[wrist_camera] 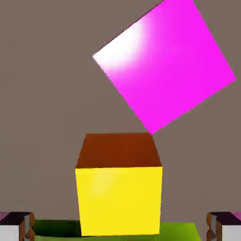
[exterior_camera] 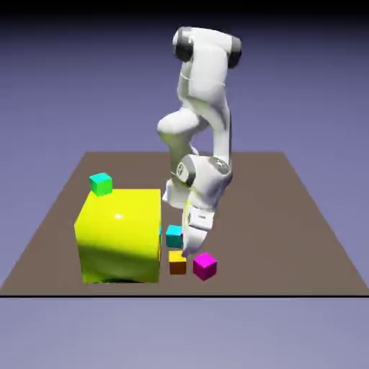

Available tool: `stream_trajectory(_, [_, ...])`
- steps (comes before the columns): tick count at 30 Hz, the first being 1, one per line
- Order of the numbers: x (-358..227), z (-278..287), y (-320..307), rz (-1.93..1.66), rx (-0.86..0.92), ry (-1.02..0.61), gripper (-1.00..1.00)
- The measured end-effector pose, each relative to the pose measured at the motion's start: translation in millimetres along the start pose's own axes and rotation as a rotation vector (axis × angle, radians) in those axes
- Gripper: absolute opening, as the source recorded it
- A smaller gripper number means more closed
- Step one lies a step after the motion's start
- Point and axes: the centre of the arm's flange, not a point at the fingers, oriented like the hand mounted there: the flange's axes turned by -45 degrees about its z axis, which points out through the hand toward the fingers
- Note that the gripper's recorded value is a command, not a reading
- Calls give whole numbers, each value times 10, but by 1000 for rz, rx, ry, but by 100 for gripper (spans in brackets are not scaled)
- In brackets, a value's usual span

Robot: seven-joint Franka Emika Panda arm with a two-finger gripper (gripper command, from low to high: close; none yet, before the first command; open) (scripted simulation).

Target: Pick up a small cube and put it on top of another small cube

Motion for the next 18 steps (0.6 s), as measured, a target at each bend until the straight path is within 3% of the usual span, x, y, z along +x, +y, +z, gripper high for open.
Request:
stream_trajectory(5, [61,558,-10,0,2,2,0])
stream_trajectory(6, [65,591,-15,0,3,3,-100])
stream_trajectory(14, [-7,-69,-10,0,3,2,-100])
stream_trajectory(18, [256,-472,71,-94,-35,1,-100])
